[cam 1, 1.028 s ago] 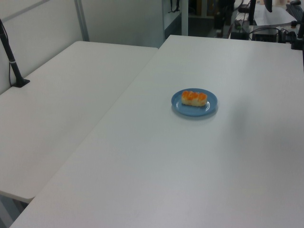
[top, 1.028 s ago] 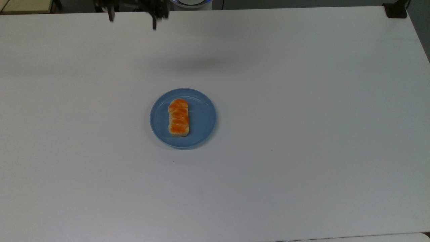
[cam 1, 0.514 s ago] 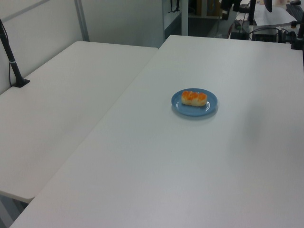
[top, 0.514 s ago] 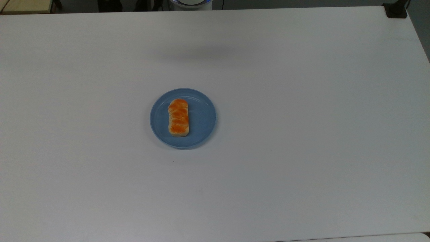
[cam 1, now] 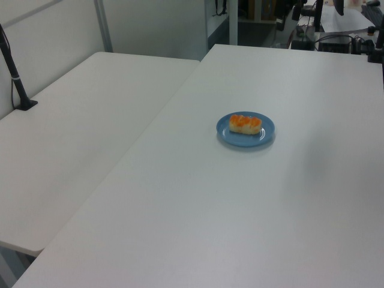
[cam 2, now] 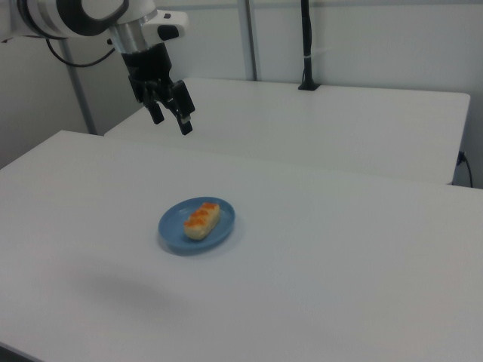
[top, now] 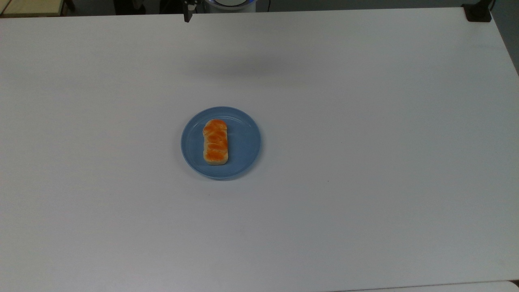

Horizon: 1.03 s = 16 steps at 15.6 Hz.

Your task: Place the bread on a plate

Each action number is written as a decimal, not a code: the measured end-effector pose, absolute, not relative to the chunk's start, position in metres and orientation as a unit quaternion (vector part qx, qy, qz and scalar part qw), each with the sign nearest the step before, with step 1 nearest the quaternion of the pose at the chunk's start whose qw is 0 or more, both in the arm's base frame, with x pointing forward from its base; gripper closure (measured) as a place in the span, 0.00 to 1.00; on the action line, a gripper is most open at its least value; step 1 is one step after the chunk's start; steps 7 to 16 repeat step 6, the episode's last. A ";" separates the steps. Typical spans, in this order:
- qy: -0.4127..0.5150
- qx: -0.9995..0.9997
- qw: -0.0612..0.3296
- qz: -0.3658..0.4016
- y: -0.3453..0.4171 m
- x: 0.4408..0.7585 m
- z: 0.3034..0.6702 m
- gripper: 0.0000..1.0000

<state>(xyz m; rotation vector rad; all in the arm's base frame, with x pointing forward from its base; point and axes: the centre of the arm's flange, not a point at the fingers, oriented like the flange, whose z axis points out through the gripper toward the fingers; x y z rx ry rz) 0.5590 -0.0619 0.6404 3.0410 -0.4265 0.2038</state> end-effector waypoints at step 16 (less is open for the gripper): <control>-0.145 0.987 0.032 0.067 -0.072 0.558 0.641 0.00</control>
